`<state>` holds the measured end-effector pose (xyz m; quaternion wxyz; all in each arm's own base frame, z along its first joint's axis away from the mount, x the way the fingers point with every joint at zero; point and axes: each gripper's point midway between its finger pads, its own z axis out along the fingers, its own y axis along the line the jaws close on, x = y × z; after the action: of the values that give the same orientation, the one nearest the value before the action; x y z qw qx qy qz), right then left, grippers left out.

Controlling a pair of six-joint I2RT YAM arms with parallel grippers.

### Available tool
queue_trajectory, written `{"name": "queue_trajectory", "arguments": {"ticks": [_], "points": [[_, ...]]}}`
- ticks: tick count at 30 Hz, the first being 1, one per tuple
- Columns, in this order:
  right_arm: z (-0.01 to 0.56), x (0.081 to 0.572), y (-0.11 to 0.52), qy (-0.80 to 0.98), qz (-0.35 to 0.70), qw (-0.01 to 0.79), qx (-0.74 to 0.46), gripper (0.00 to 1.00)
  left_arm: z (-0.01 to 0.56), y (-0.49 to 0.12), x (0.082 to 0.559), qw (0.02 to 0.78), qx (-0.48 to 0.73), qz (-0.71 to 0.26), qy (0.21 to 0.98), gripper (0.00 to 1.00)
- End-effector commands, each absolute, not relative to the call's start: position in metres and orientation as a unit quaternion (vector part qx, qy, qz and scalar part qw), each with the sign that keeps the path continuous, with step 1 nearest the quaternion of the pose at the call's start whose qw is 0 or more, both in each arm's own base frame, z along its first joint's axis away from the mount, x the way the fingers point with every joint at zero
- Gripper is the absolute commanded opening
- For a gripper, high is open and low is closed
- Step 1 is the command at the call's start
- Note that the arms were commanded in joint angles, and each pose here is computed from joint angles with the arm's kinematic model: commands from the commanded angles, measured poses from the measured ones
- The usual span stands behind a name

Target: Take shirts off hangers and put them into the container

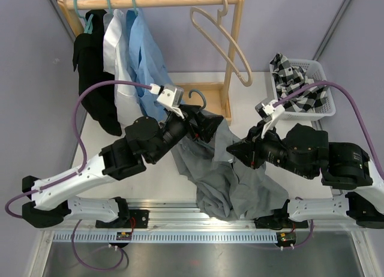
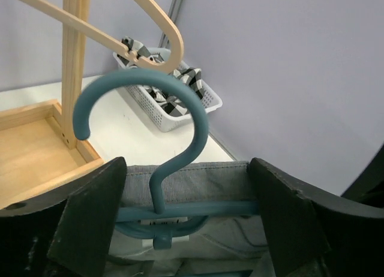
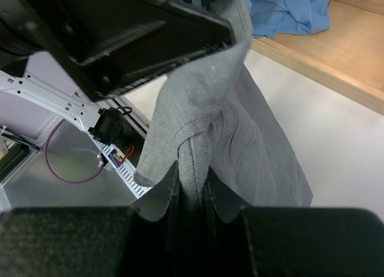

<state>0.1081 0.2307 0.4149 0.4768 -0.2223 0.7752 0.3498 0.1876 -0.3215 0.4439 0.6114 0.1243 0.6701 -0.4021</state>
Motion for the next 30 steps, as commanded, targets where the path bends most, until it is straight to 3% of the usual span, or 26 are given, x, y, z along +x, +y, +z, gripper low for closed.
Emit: {"name": "queue_trajectory", "arguments": {"ticks": [1, 6, 10, 11, 13, 18, 19, 26, 30], "points": [[0.458, 0.103, 0.229, 0.730, 0.416, 0.505, -0.197, 0.00, 0.457, -0.333, 0.189, 0.621, 0.118, -0.418, 0.652, 0.83], [0.464, 0.106, 0.214, 0.725, 0.414, 0.520, -0.180, 0.00, 0.449, -0.337, 0.189, 0.615, 0.122, -0.414, 0.660, 0.58], [0.470, 0.108, 0.199, 0.717, 0.415, 0.534, -0.166, 0.00, 0.452, -0.330, 0.186, 0.619, 0.117, -0.409, 0.660, 0.31], [0.472, 0.109, 0.196, 0.716, 0.414, 0.538, -0.162, 0.00, 0.454, -0.325, 0.186, 0.622, 0.113, -0.404, 0.661, 0.14], [0.472, 0.110, 0.194, 0.716, 0.411, 0.540, -0.161, 0.00, 0.458, -0.320, 0.187, 0.626, 0.107, -0.399, 0.662, 0.00], [0.468, 0.110, 0.194, 0.721, 0.400, 0.540, -0.170, 0.02, 0.482, -0.302, 0.190, 0.652, 0.106, -0.371, 0.652, 0.00], [0.467, 0.110, 0.195, 0.722, 0.396, 0.540, -0.174, 0.25, 0.495, -0.293, 0.193, 0.665, 0.105, -0.356, 0.648, 0.00], [0.458, 0.106, 0.197, 0.721, 0.398, 0.533, -0.192, 0.56, 0.542, -0.274, 0.201, 0.702, 0.105, -0.311, 0.632, 0.00], [0.457, 0.105, 0.195, 0.719, 0.401, 0.533, -0.194, 0.62, 0.552, -0.284, 0.202, 0.701, 0.114, -0.313, 0.630, 0.00]]}}
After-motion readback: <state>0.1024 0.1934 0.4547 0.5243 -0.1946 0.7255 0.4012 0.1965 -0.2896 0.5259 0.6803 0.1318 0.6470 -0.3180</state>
